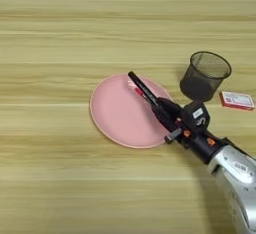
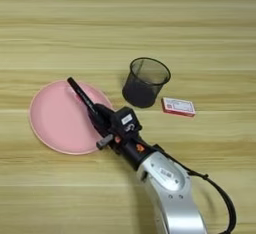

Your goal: Move the objects on the table

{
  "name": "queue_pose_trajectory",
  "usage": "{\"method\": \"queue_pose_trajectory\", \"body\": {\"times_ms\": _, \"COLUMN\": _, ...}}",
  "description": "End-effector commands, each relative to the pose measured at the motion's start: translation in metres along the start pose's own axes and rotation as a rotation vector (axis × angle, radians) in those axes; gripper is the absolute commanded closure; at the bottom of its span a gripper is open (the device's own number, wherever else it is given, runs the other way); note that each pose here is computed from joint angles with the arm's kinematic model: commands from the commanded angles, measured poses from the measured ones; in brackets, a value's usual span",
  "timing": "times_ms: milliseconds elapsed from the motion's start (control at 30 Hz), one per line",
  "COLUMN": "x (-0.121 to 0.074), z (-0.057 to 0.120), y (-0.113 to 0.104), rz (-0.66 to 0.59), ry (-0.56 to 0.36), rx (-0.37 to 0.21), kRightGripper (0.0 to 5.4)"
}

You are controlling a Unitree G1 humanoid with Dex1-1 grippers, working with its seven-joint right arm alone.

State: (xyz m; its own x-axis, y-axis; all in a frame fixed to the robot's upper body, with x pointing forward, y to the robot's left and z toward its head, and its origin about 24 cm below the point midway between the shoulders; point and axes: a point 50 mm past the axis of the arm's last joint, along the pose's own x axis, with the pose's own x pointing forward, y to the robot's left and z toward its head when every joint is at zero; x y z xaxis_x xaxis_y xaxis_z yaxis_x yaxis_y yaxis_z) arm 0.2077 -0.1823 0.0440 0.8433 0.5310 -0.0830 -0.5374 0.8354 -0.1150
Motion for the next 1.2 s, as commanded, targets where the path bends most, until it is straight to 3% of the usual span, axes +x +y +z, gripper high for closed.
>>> {"method": "queue_pose_trajectory", "body": {"times_ms": 33, "x": 0.0055, "z": 0.0185, "y": -0.0017, "rz": 0.018, "ry": -0.065, "rx": -0.074, "kRightGripper": 4.37}}
{"method": "queue_pose_trajectory", "body": {"times_ms": 567, "x": 0.0118, "z": 0.0171, "y": 0.0023, "rz": 0.085, "ry": -0.010, "rx": -0.122, "kRightGripper": 4.37}}
{"method": "queue_pose_trajectory", "body": {"times_ms": 1000, "x": 0.0117, "z": 0.0122, "y": 0.0051, "rz": 0.107, "ry": 0.028, "rx": -0.128, "kRightGripper": 4.37}}
{"method": "queue_pose_trajectory", "body": {"times_ms": 1200, "x": 0.0117, "z": 0.0107, "y": 0.0054, "rz": 0.107, "ry": 0.033, "rx": -0.127, "kRightGripper": 3.54}}
